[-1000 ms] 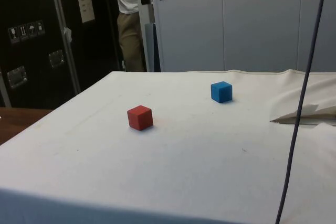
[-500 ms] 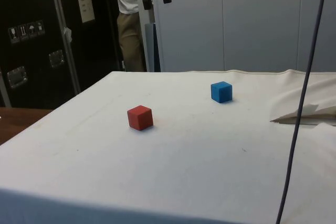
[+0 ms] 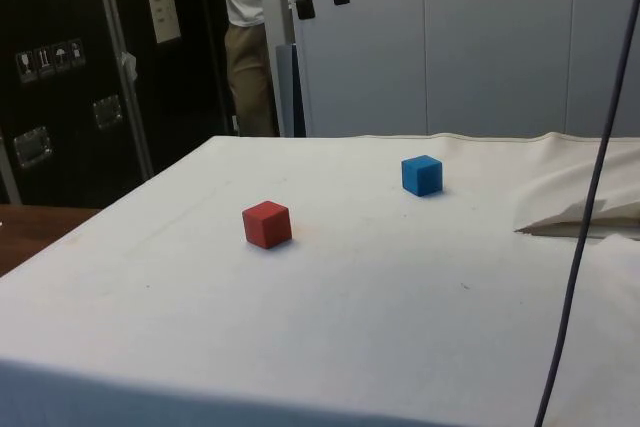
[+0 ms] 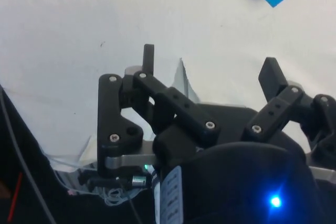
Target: Stack the two cubes.
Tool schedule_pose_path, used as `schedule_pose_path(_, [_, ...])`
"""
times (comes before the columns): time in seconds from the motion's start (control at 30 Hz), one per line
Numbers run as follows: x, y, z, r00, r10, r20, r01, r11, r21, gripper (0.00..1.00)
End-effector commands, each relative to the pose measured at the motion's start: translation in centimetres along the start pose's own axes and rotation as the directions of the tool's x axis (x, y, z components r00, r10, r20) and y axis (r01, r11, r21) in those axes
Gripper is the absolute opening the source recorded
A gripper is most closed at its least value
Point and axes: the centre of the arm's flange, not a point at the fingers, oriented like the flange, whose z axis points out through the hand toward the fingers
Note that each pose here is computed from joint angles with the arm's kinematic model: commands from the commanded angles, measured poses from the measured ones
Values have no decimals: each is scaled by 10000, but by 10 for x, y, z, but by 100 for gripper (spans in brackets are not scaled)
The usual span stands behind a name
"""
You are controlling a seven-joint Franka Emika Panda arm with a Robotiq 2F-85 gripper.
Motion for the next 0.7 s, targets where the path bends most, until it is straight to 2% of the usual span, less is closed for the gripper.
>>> schedule_pose_path(0.0, [-4, 1, 0, 9999, 51, -155, -52, 10000, -58, 100])
schedule_pose_path(0.13, [-12, 4, 2, 9997, 89, -213, -91, 9999, -97, 100])
schedule_pose_path(0.17, [-10, 3, 3, 10000, 42, -60, -43, 10000, -53, 100])
schedule_pose_path(0.2, [-14, 5, 4, 9997, 96, -213, -99, 9999, -103, 100])
schedule_pose_path(0.23, [-16, 6, 4, 9997, 95, -235, -97, 9999, -108, 100])
schedule_pose_path(0.43, [-25, 16, 18, 9994, 228, -267, -230, 9997, -85, 100])
schedule_pose_path(0.47, [-25, 15, 18, 9997, 188, -142, -189, 9998, -68, 100])
schedule_pose_path(0.5, [-26, 17, 20, 9993, 250, -263, -252, 9997, -74, 100])
schedule_pose_path(0.67, [-28, 23, 32, 9989, 366, -279, -367, 9993, -5, 100])
